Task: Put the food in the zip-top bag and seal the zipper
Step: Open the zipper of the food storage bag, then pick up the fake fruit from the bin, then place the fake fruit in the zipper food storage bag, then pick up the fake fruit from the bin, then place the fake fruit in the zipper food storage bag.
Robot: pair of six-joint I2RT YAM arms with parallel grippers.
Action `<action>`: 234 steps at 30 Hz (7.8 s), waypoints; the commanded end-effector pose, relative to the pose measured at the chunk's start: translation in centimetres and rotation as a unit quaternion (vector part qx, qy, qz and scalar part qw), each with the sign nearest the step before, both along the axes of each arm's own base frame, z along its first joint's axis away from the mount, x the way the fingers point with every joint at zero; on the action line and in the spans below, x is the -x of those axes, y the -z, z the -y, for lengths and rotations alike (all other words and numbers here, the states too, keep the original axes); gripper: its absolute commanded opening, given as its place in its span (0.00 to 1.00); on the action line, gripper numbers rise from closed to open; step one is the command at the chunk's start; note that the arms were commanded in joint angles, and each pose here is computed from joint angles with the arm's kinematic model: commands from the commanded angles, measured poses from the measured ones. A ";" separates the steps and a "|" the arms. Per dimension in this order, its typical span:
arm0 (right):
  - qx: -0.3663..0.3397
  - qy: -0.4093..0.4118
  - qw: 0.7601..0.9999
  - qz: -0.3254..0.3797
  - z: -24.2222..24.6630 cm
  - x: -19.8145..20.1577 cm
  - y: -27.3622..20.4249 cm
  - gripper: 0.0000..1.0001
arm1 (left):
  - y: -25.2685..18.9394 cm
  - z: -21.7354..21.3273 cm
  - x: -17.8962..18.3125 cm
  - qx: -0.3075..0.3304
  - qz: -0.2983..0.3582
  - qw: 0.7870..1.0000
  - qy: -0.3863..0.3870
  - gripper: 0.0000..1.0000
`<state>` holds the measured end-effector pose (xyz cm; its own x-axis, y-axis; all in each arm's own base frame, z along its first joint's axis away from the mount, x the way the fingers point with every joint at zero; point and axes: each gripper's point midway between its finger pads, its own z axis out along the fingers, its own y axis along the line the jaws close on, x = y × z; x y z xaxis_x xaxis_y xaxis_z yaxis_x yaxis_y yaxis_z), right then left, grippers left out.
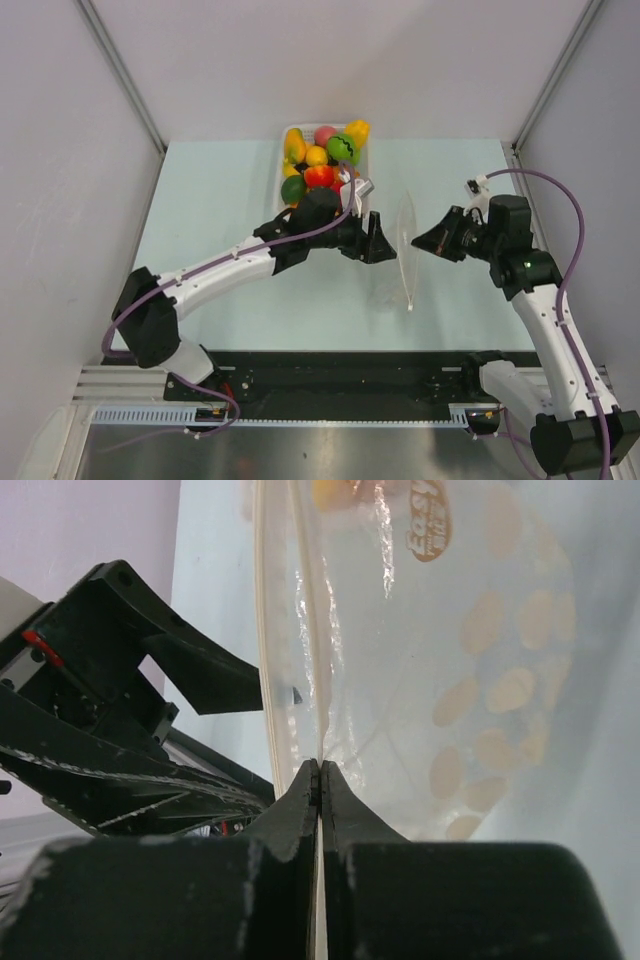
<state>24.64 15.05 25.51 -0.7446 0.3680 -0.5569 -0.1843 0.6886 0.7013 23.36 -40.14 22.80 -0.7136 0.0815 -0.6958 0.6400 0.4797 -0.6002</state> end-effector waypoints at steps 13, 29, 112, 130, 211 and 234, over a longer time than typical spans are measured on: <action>0.001 0.025 1.000 0.006 0.2 0.3 -1.2 0.00 | -1.5 2.8 -0.5 0.012 0.014 1.000 0.000 0.63; 0.216 0.070 0.974 -0.014 9.1 1.6 1.9 0.00 | 3.0 -9.1 -8.9 -0.176 0.122 0.970 -0.115 0.00; 0.042 -0.038 0.996 -0.068 1.1 0.1 0.9 0.00 | -5.5 -13.4 -25.4 -0.114 0.220 0.946 -0.211 0.40; 0.087 -0.015 0.993 -0.076 2.5 0.2 2.7 0.00 | -7.2 -0.2 -3.2 0.031 0.151 0.987 0.054 0.42; 0.049 -0.021 0.997 -0.060 3.8 0.7 -0.2 0.00 | -4.7 4.9 -2.8 -0.005 0.171 0.979 0.111 0.63; 0.077 0.010 0.995 -0.070 5.8 0.3 0.9 0.00 | -2.6 -15.1 -18.6 -0.194 0.218 0.949 -0.120 1.00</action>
<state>23.98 9.37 23.59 -0.8322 0.3062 -0.4623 -0.0509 0.7880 0.6135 37.03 -31.58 27.25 -0.4054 0.2243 -0.8862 0.7521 0.6329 -0.1839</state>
